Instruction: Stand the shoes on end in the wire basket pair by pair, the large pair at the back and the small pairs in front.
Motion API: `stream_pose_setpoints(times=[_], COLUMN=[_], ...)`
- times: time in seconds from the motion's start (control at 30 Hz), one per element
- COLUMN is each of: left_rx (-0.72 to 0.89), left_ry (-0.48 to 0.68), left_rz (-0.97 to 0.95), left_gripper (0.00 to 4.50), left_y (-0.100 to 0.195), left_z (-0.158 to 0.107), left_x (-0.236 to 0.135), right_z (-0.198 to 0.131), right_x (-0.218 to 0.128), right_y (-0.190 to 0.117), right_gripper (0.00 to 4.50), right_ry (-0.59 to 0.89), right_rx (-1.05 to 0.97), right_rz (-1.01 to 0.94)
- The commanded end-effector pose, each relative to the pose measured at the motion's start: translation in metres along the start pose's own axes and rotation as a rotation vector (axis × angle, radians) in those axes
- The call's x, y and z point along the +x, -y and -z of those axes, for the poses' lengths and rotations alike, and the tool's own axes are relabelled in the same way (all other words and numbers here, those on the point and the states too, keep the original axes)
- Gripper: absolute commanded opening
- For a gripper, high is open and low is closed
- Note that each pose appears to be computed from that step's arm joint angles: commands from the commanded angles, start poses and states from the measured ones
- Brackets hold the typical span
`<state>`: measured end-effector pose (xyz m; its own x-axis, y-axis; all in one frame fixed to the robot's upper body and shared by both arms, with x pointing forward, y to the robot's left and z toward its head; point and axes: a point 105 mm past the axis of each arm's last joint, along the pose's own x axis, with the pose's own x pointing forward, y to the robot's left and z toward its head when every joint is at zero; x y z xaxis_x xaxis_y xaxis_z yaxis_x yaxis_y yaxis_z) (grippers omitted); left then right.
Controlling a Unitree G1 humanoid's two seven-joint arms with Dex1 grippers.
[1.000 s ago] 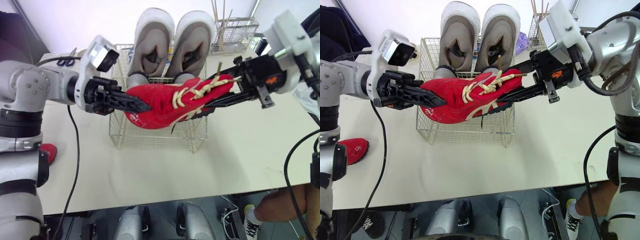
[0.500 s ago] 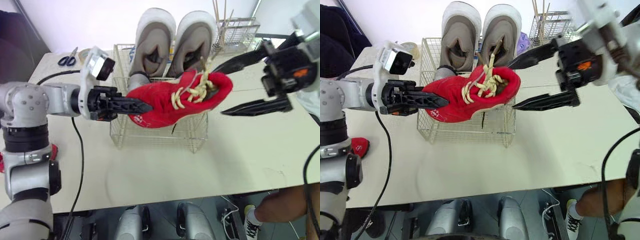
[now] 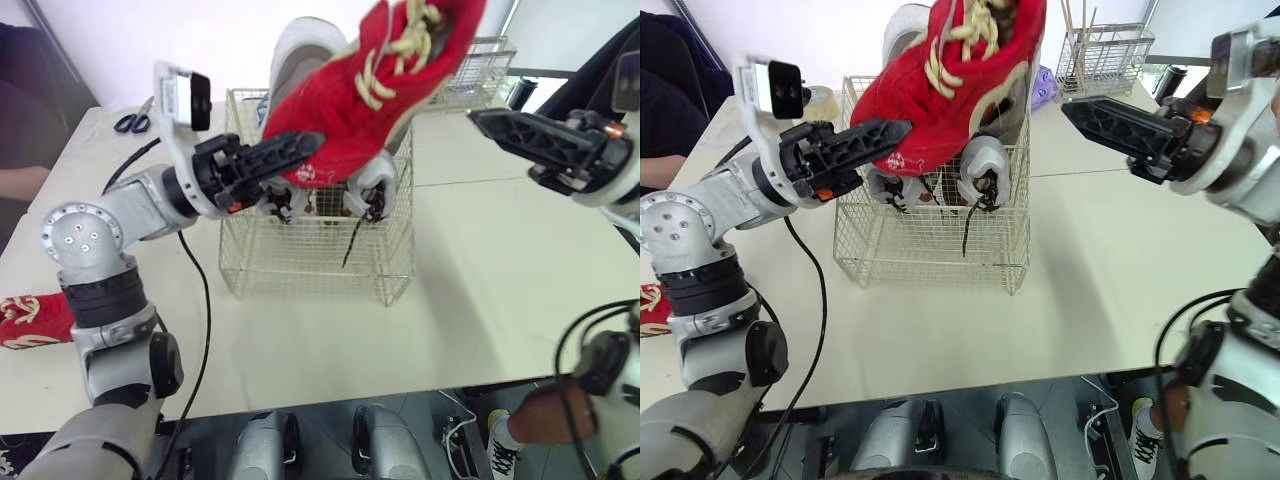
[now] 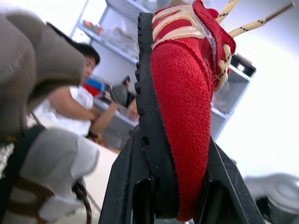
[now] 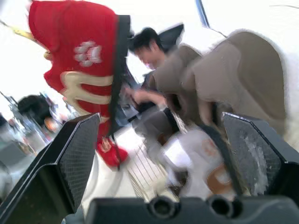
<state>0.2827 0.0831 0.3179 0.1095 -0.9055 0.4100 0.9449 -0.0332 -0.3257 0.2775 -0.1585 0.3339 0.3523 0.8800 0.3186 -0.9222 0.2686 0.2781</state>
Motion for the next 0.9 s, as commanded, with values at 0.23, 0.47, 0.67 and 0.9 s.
stream_pose_setpoints(times=[0.23, 0.47, 0.67, 0.9], left_rx=[0.035, 0.019, 0.017, 0.021], left_ry=[0.034, 0.035, 0.048, 0.043], left_rz=[0.037, 0.017, -0.008, -0.023], left_gripper=[0.35, 0.35, 0.35, 0.35], left_y=[0.008, 0.005, 0.004, 0.004], left_z=[-0.003, 0.005, 0.007, 0.008], left_x=[0.011, 0.012, 0.011, 0.01], right_z=[-0.01, -0.016, -0.011, -0.011], right_x=[0.044, 0.059, 0.065, 0.068], right_y=[-0.034, -0.037, -0.039, -0.04], right_gripper=[4.5, 4.5, 3.75, 0.99], right_ry=[0.199, 0.247, 0.232, 0.237], right_rx=[0.053, 0.073, 0.082, 0.082], right_rz=[-0.118, -0.141, -0.162, -0.171])
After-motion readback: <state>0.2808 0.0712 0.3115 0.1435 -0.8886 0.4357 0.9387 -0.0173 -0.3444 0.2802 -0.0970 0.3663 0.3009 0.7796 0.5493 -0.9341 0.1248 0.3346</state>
